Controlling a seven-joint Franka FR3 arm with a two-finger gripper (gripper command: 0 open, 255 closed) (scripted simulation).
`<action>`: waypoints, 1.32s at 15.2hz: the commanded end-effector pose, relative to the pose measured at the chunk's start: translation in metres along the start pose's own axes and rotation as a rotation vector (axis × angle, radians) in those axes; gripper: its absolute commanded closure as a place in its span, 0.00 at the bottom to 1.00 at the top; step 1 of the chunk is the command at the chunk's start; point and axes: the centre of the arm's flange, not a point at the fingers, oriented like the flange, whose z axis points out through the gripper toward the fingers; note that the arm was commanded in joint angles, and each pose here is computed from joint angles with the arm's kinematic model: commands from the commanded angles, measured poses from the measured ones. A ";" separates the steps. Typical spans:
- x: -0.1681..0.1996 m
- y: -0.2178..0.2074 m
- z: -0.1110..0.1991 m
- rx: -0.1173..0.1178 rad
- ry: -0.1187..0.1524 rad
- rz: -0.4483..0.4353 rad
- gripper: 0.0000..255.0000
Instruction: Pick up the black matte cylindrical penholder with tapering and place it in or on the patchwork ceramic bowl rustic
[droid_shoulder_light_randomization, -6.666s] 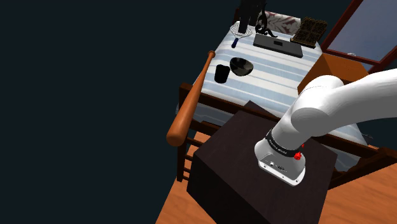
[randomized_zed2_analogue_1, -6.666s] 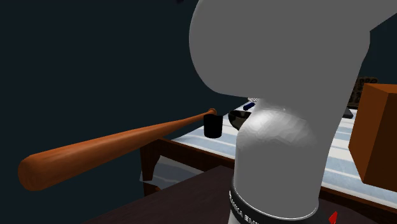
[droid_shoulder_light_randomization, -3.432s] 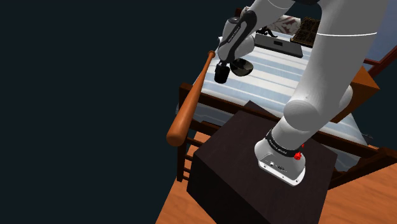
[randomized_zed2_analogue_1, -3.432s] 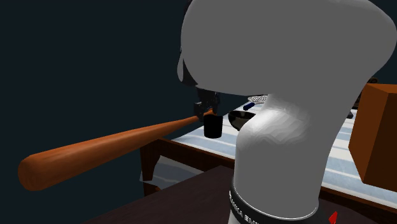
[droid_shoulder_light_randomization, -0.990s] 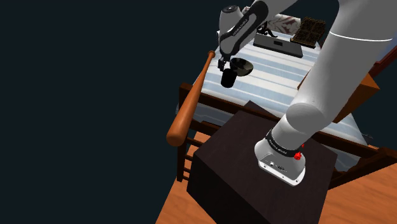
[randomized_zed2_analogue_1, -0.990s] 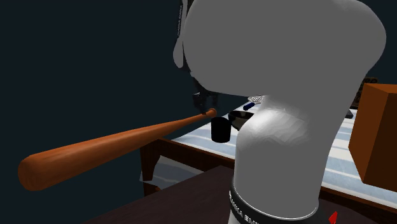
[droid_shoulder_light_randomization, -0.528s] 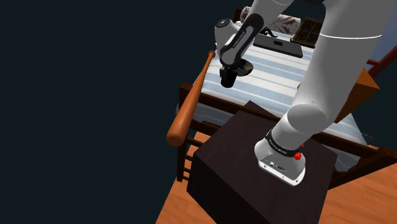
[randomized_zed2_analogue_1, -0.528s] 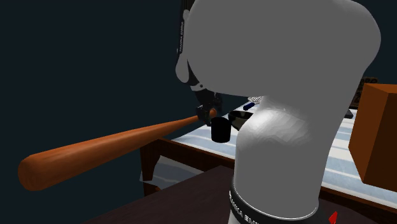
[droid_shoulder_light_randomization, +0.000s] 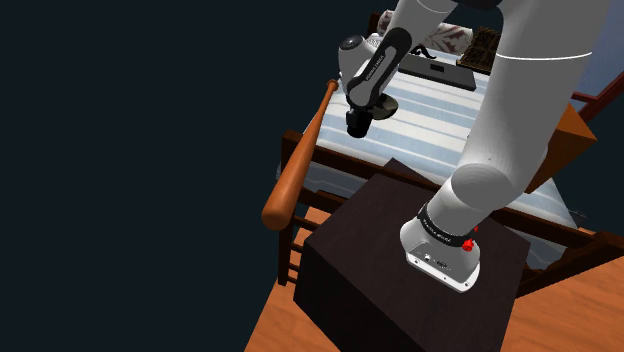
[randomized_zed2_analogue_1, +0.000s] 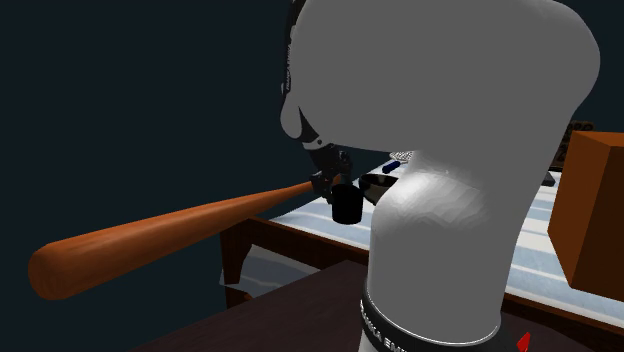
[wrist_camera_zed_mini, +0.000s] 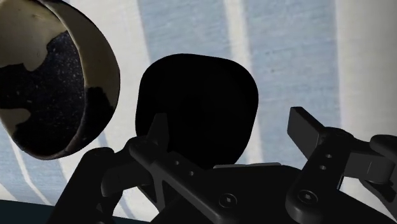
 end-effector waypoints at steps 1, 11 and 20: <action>0.000 0.000 0.000 0.000 0.000 0.000 0.00; -0.001 0.003 0.000 0.000 0.000 0.000 1.00; -0.008 0.015 -0.039 0.000 0.000 0.000 1.00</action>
